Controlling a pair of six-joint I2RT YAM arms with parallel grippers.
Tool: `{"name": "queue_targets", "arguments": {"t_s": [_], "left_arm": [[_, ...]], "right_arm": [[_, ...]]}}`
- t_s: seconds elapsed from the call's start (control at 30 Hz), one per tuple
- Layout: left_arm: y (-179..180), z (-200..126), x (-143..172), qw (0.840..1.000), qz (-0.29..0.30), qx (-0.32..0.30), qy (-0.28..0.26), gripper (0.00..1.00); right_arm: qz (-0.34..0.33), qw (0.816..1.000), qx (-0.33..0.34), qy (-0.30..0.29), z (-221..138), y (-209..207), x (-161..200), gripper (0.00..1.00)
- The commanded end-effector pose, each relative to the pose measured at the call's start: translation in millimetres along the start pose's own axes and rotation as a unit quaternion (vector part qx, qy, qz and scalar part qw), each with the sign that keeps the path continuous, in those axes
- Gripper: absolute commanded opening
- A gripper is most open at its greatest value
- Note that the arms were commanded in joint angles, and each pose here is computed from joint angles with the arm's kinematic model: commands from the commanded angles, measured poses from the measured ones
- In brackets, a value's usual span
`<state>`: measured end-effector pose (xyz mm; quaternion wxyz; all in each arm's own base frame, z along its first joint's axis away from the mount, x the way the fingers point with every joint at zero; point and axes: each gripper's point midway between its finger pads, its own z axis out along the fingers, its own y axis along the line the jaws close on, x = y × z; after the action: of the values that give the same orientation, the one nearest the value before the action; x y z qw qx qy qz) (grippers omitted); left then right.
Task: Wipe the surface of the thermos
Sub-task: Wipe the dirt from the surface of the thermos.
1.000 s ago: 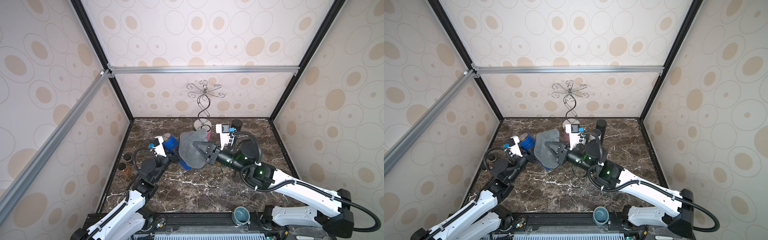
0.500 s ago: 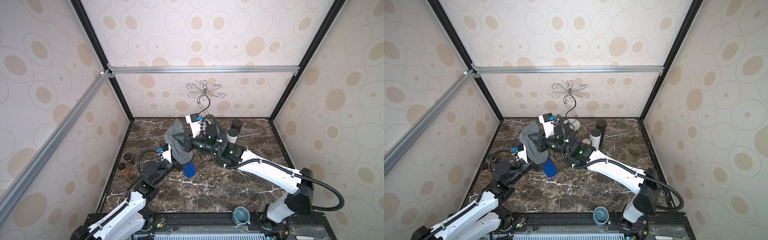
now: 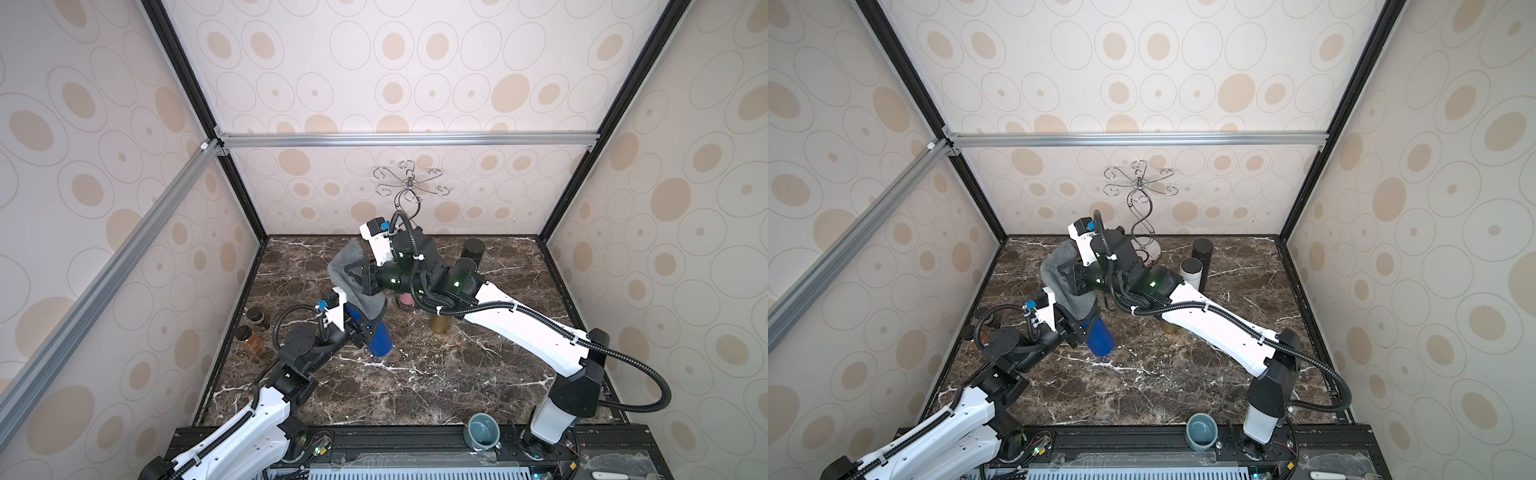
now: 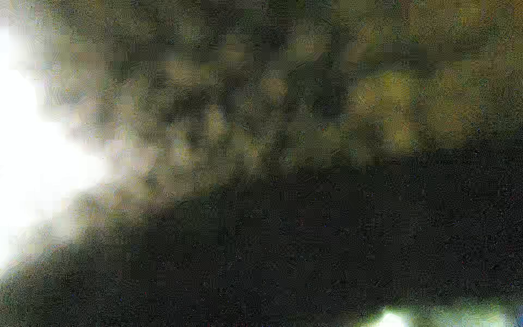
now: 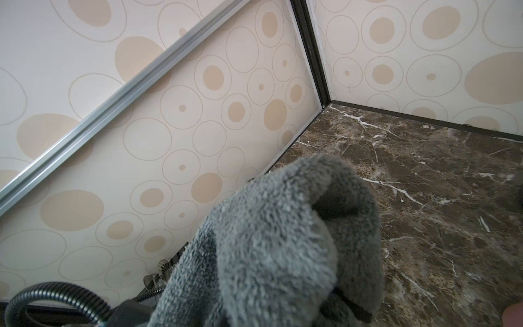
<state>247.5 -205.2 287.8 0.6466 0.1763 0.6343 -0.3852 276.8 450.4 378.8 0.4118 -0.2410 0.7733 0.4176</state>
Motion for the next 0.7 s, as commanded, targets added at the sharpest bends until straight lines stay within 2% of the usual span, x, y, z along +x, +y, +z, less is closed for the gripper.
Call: {"name": "queue_targets", "arguments": {"t_s": [0.0, 0.23, 0.33, 0.43, 0.57, 0.67], "left_arm": [[-10.8, -0.6, -44.9, 0.997, 0.035, 0.009, -0.070, 0.00], [7.4, 3.7, -43.4, 0.996, 0.027, -0.038, -0.073, 0.00], [12.2, 6.9, -42.7, 0.996, 0.026, -0.049, -0.072, 0.00], [25.7, 8.0, -45.7, 0.993, 0.011, -0.087, -0.076, 0.00], [54.1, -0.1, -59.7, 0.979, -0.035, -0.175, -0.101, 0.00], [70.0, -8.5, -75.5, 0.962, -0.071, -0.231, -0.124, 0.00]], "right_arm": [[-0.037, 0.998, 0.002, 0.047, -10.3, 3.9, 32.2, 0.00], [-0.053, 0.997, -0.007, 0.053, -40.8, 15.7, 56.3, 0.00], [-0.046, 0.998, -0.002, 0.033, -59.9, 12.6, 59.2, 0.00], [-0.058, 0.998, -0.018, -0.006, -85.5, 18.6, 60.6, 0.00], [-0.084, 0.995, -0.052, -0.033, -106.1, 25.6, 89.0, 0.00], [-0.108, 0.992, -0.049, -0.043, -96.1, 24.3, 118.4, 0.00]]}}
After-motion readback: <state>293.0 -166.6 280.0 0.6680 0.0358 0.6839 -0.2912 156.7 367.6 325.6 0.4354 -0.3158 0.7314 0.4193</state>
